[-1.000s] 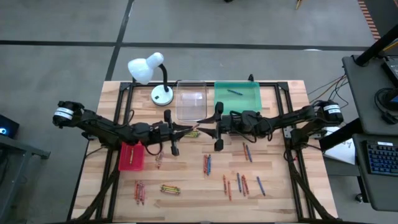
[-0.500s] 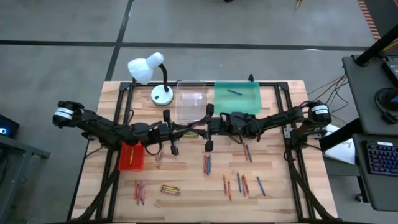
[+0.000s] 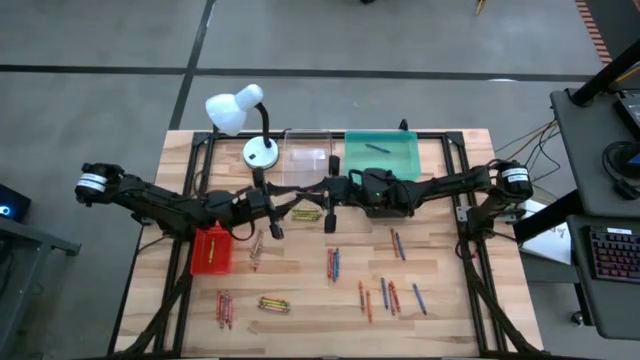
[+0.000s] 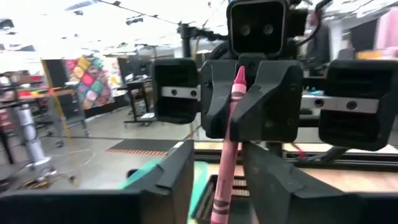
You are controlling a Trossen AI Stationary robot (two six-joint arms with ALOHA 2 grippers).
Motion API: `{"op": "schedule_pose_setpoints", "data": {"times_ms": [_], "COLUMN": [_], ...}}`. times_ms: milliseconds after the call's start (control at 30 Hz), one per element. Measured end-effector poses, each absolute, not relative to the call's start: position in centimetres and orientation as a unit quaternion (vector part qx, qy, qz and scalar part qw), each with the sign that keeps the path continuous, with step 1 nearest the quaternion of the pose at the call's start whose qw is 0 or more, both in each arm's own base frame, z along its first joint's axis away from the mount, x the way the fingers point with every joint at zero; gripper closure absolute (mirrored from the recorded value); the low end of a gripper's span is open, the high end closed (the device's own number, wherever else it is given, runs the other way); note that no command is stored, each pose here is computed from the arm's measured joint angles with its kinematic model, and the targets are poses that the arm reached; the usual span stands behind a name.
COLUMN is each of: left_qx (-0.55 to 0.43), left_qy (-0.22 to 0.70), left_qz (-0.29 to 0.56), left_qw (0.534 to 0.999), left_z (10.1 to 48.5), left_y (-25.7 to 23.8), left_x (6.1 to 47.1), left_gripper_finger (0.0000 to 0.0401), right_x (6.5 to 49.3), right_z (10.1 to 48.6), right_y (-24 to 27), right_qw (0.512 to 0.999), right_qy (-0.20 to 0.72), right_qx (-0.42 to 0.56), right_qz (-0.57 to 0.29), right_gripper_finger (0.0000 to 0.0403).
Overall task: Sort crayons
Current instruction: Put the red crayon into the black bin
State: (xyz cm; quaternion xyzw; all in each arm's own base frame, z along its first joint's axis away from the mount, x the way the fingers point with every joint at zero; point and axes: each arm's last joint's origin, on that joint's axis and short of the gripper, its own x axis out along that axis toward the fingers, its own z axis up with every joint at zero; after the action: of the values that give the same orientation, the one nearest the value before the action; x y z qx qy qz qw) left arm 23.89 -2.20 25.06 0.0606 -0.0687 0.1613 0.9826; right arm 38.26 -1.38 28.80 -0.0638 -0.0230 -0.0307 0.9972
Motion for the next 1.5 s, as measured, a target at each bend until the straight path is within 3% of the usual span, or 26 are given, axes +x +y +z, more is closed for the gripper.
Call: {"op": "schedule_pose_setpoints", "data": {"times_ms": [167,367,567,967,1167,1367,1500], "left_qx": [0.067,0.071,0.071,0.071,0.071,0.074,0.069], "left_qy": [-0.044,-0.031,-0.016,0.001,0.006,0.021,0.028], "left_qz": [0.192,0.22,0.249,0.269,0.293,0.343,0.349], "left_qw": [0.978,0.972,0.966,0.961,0.953,0.936,0.934], "left_z": [25.6,26.1,26.3,26.0,26.0,25.8,25.7], "left_y": [-1.2,0.2,1.5,2.4,2.6,2.9,2.9], "left_x": [22.9,22.1,21.3,21.2,21.1,20.9,20.7], "left_gripper_finger": [0.0232,0.021,0.0209,0.0209,0.0209,0.0209,0.0209], "right_x": [38.9,38.8,38.2,40.2,41.4,41.9,41.7], "right_z": [30.3,31.2,30.7,24.0,22.6,22.8,22.8], "right_y": [-3.6,-6.8,-10.4,-16.4,-17.4,-17.5,-17.5], "right_qw": [0.995,0.991,0.986,0.961,0.941,0.94,0.939], "right_qy": [0.029,0.054,0.082,0.197,0.272,0.28,0.286], "right_qx": [-0.073,-0.079,-0.049,0.025,0.042,0.034,0.03], "right_qz": [-0.056,-0.095,-0.14,-0.194,-0.196,-0.192,-0.191], "right_gripper_finger": [0.039,0.039,0.039,0.039,0.039,0.0388,0.0359]}}
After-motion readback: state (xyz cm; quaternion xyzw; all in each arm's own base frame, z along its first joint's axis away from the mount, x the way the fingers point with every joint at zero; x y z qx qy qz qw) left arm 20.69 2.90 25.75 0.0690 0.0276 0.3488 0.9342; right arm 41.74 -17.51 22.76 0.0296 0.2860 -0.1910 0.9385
